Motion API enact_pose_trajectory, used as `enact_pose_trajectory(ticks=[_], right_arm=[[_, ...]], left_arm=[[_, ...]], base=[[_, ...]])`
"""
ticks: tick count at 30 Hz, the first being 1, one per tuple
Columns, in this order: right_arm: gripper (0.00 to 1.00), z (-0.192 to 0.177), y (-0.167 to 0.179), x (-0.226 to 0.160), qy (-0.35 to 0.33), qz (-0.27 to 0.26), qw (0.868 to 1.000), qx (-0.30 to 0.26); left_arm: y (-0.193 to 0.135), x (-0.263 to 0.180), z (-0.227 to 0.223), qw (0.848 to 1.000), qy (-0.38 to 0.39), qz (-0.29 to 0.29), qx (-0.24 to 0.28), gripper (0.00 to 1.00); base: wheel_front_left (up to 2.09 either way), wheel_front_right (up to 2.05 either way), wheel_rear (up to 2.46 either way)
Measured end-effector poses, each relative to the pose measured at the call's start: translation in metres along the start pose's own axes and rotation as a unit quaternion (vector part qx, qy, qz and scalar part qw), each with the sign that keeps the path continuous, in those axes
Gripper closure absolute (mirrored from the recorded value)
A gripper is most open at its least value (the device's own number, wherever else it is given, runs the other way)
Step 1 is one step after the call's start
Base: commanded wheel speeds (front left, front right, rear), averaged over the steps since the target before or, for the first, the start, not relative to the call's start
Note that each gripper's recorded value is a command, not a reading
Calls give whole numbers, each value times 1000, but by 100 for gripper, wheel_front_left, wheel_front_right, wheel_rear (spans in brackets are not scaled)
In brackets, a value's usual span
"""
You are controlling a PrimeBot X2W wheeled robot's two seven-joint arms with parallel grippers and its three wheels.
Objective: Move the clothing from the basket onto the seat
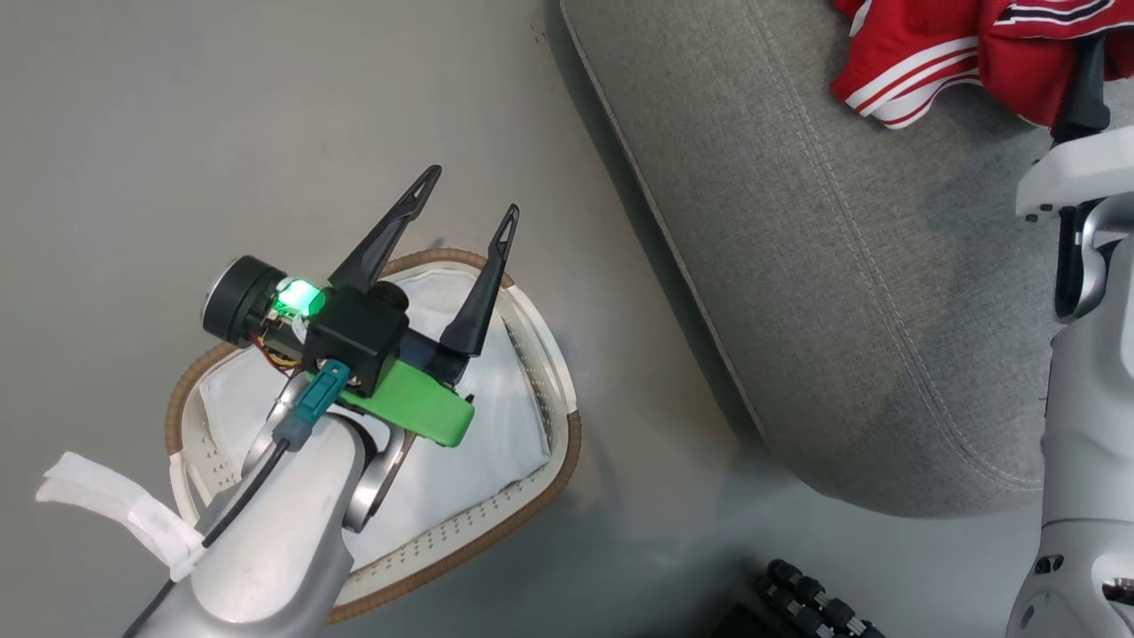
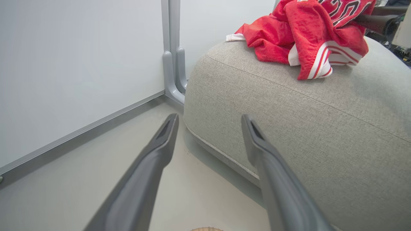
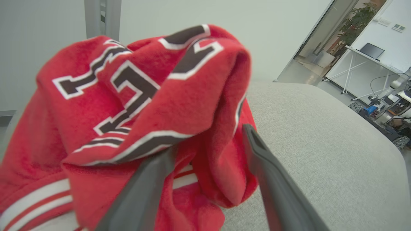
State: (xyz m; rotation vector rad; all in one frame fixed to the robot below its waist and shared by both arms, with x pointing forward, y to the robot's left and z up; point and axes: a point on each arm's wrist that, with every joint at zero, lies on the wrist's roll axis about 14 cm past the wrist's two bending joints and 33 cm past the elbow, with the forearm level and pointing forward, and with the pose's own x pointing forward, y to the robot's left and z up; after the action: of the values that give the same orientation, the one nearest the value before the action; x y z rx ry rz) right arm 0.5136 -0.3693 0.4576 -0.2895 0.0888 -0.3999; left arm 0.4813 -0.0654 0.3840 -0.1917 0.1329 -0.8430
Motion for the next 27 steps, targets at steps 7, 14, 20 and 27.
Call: enact_pose_trajectory(ticks=[7, 14, 20, 27], right_arm=[[0, 4, 7, -28, 0, 27, 1000, -4], [0, 43, 13, -44, -51, 46, 998, 4], [0, 85, 33, -55, -105, 78, 991, 16], [0, 118, 75, -70, -141, 136, 979, 57]], left_arm=[[9, -11, 19, 999, -19, 42, -6, 0], [19, -33, 48, 994, -44, 99, -14, 0], [31, -67, 77, 983, -78, 166, -25, 0], [54, -132, 97, 959, -102, 263, -22, 0]], base=[[0, 0, 0], [0, 0, 0], [0, 0, 0], [0, 0, 0]])
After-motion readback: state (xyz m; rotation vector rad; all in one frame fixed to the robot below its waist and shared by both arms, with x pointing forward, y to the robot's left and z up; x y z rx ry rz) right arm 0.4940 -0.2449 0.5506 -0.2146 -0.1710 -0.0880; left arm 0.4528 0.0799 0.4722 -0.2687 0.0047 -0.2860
